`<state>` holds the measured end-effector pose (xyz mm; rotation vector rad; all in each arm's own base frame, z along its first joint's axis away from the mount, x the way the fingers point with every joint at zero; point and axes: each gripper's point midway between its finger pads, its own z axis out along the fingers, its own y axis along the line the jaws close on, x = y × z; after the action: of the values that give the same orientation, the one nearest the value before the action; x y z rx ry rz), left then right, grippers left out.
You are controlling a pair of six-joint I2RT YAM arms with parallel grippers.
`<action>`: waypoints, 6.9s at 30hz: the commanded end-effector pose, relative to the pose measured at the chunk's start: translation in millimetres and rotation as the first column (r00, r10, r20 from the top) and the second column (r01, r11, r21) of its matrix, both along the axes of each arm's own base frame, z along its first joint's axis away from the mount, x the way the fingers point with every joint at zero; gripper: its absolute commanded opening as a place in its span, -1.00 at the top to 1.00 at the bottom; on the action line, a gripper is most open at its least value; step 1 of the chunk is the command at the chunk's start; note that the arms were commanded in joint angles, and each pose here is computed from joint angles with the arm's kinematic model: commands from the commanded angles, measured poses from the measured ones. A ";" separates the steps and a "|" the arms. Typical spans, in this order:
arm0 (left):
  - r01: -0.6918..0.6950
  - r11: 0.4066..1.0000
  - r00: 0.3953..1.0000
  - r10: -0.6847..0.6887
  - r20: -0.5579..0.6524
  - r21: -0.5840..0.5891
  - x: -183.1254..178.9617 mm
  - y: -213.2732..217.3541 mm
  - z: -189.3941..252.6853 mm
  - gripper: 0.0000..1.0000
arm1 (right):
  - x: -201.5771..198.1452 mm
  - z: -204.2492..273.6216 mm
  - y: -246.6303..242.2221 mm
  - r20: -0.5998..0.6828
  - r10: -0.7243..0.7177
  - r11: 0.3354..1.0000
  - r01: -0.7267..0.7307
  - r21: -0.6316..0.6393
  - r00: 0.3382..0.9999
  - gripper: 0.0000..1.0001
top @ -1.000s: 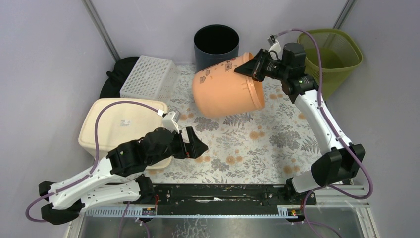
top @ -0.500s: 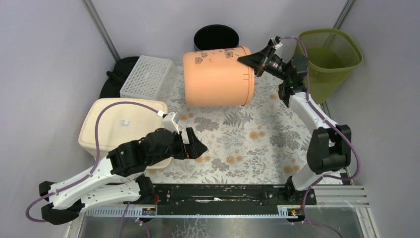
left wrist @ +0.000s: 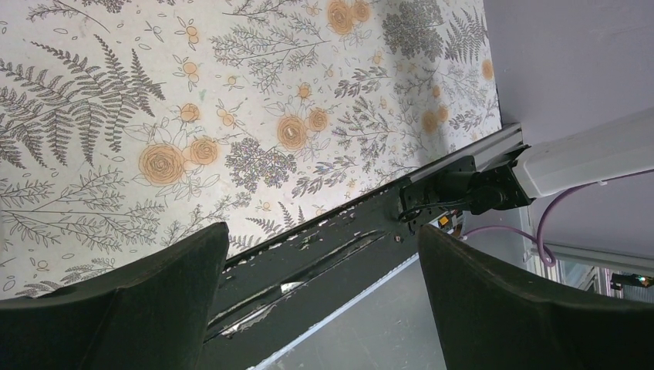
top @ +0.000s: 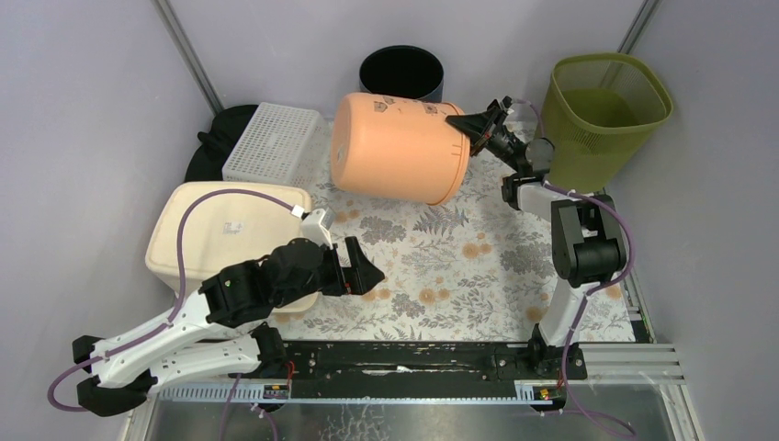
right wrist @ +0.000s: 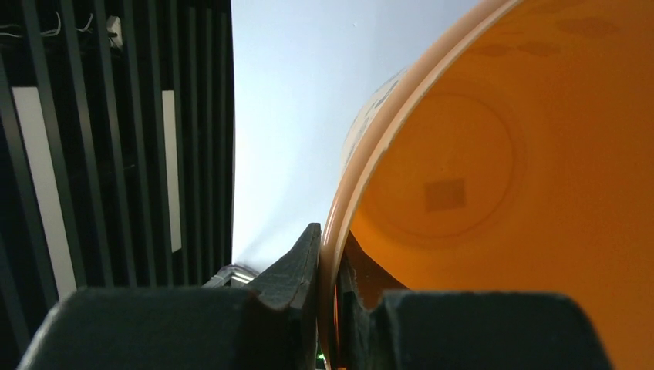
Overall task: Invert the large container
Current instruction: Turn the container upside down at the center of the board, then move the container to the center of the board.
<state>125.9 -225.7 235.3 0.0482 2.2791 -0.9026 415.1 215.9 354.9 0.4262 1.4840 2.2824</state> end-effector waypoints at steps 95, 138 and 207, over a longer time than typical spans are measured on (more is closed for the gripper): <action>-0.040 0.999 0.998 0.042 0.054 -0.029 3.7 13.8 22.7 -1.00 | 0.6 -183.5 30.2 -0.292 0.001 0.999 -0.017 -0.050 0.957 -0.18; -0.028 0.999 0.999 0.028 0.033 -0.028 1.7 8.7 15.4 -1.00 | -36.0 -280.9 -18.4 -0.470 -0.171 0.931 -0.014 -0.365 0.866 -0.49; -0.094 0.966 0.988 0.121 0.100 -0.242 1.4 30.5 92.0 -1.00 | -241.1 -243.5 88.3 0.108 0.519 0.019 0.115 -0.993 0.848 -0.99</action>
<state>124.3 -202.5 318.8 -0.0783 2.0745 -1.0720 161.2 273.8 101.3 -0.7354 2.5389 0.7060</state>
